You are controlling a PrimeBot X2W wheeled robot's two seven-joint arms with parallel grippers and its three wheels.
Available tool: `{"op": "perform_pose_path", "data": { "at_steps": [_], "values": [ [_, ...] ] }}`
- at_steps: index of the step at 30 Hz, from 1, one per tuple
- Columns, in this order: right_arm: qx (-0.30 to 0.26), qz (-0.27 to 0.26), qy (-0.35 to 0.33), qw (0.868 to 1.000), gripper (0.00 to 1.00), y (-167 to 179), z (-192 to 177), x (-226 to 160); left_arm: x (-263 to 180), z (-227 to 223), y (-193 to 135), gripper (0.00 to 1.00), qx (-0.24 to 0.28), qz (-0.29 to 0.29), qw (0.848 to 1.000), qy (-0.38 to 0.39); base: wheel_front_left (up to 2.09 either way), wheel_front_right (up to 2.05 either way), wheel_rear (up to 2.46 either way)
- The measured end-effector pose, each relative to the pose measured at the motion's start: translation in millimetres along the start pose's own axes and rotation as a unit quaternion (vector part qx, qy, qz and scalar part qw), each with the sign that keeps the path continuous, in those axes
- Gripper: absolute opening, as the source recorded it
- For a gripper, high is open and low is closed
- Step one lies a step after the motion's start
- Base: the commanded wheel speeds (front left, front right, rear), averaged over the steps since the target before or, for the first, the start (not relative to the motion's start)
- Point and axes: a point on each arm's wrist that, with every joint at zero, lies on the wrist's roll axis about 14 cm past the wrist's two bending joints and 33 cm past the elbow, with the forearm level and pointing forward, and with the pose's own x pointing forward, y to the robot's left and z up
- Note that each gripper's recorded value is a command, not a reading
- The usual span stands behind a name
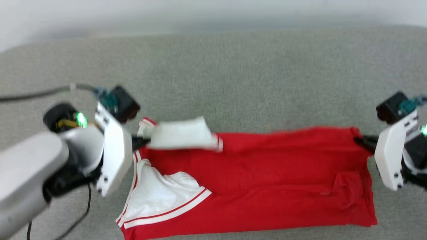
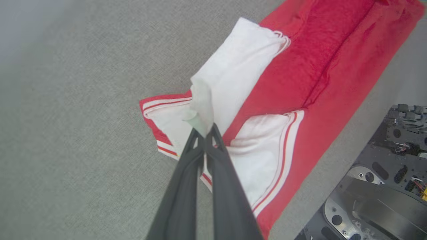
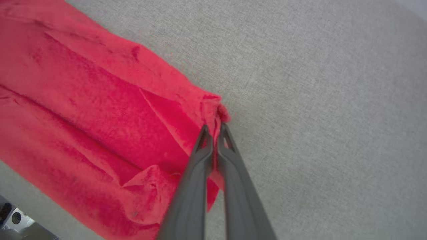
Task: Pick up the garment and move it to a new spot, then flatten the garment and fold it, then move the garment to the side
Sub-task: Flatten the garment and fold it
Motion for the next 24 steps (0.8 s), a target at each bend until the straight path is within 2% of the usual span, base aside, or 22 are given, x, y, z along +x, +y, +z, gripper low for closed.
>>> {"op": "perform_pose_path", "data": {
  "at_steps": [8, 16, 20, 21, 22, 24],
  "values": [
    [0.010, 0.012, 0.009, 1.000, 0.00, 18.4, -32.5, -20.8, -14.9, -61.3, -37.5, 0.00, -0.055, -0.008, 0.998, 0.034, 0.00, 0.00, 0.00],
    [0.032, 0.030, 0.075, 0.996, 0.00, 36.2, -84.3, -9.7, 1.2, -114.9, -60.3, 0.00, -0.118, -0.030, 0.989, 0.082, 0.00, 0.00, 0.00],
    [0.040, 0.031, 0.081, 0.995, 0.00, 39.7, -91.3, -2.9, 10.8, -130.4, -71.5, 0.00, -0.142, -0.041, 0.985, 0.093, 0.00, 0.00, 0.00],
    [0.043, 0.029, 0.075, 0.996, 0.24, 38.9, -89.3, -2.3, 11.9, -129.5, -69.9, 0.27, -0.142, -0.036, 0.985, 0.086, 0.00, 0.00, 0.00],
    [0.045, 0.027, 0.066, 0.996, 1.00, 38.1, -86.1, -2.3, 12.6, -125.8, -66.3, 1.00, -0.140, -0.027, 0.987, 0.074, 0.00, 0.00, 0.00],
    [0.044, 0.026, 0.047, 0.998, 1.00, 38.1, -77.7, -4.2, 12.1, -115.4, -59.0, 1.00, -0.141, -0.010, 0.989, 0.042, 0.00, 0.00, 0.00]
  ]
}}
